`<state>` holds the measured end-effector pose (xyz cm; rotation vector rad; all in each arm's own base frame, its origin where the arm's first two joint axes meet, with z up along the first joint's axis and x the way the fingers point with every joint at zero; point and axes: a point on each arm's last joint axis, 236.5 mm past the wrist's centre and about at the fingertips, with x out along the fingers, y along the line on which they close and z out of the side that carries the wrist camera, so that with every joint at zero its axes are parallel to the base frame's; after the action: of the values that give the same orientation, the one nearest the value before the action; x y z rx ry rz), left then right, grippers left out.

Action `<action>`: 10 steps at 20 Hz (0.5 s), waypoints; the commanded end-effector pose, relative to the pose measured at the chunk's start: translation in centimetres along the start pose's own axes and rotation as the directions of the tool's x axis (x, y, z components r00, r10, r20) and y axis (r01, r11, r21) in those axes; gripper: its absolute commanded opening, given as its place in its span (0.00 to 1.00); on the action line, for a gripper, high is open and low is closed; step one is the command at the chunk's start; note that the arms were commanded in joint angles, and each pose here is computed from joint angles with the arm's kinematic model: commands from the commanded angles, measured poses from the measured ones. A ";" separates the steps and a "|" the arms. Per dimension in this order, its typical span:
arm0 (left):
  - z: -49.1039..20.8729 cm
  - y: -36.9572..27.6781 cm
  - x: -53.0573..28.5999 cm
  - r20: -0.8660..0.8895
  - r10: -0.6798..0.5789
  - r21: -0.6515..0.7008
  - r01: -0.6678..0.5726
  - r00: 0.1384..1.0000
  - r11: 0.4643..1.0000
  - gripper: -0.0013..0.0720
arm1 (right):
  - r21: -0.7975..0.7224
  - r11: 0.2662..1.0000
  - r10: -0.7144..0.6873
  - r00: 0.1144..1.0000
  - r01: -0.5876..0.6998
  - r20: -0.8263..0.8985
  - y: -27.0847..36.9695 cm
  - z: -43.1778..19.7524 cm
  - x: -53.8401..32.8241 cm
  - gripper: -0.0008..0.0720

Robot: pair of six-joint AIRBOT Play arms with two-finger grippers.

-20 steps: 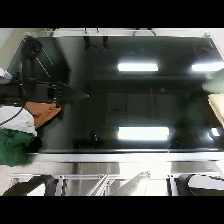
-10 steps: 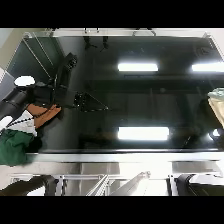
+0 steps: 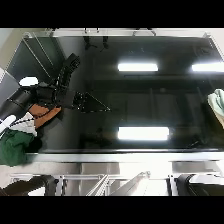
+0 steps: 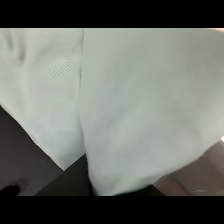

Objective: Fold the shirts.

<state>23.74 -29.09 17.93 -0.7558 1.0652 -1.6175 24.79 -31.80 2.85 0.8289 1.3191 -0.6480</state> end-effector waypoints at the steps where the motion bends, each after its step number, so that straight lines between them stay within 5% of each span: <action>1: -0.1 -0.1 0.0 -0.005 -0.006 0.001 0.006 1.000 1.000 0.04 | 0.022 0.991 -0.132 0.986 0.135 -0.102 -3.5 -2.5 2.0 0.05; 2: -0.1 -0.1 0.0 -0.004 -0.006 0.001 0.006 1.000 1.000 0.04 | 0.043 0.983 -0.172 0.978 0.178 -0.120 -4.5 -2.9 1.9 0.30; 3: -0.1 -0.1 0.0 -0.004 -0.006 0.000 0.006 1.000 1.000 0.04 | 0.061 0.974 -0.207 0.970 0.216 -0.130 -5.3 -3.1 1.7 0.65; 4: -0.1 -0.1 0.0 -0.005 -0.006 0.000 0.006 1.000 1.000 0.04 | 0.065 0.967 -0.235 0.962 0.246 -0.140 -5.9 -3.3 1.4 0.77; 10: -0.2 -0.3 0.0 -0.008 -0.012 -0.008 0.012 1.000 1.000 0.04 | 0.070 0.974 -0.205 0.972 0.213 -0.114 -3.9 -2.6 0.0 0.77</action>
<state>23.56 -29.04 18.04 -0.7567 1.0672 -1.6270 19.41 -32.33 1.20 0.8002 1.5023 -0.8438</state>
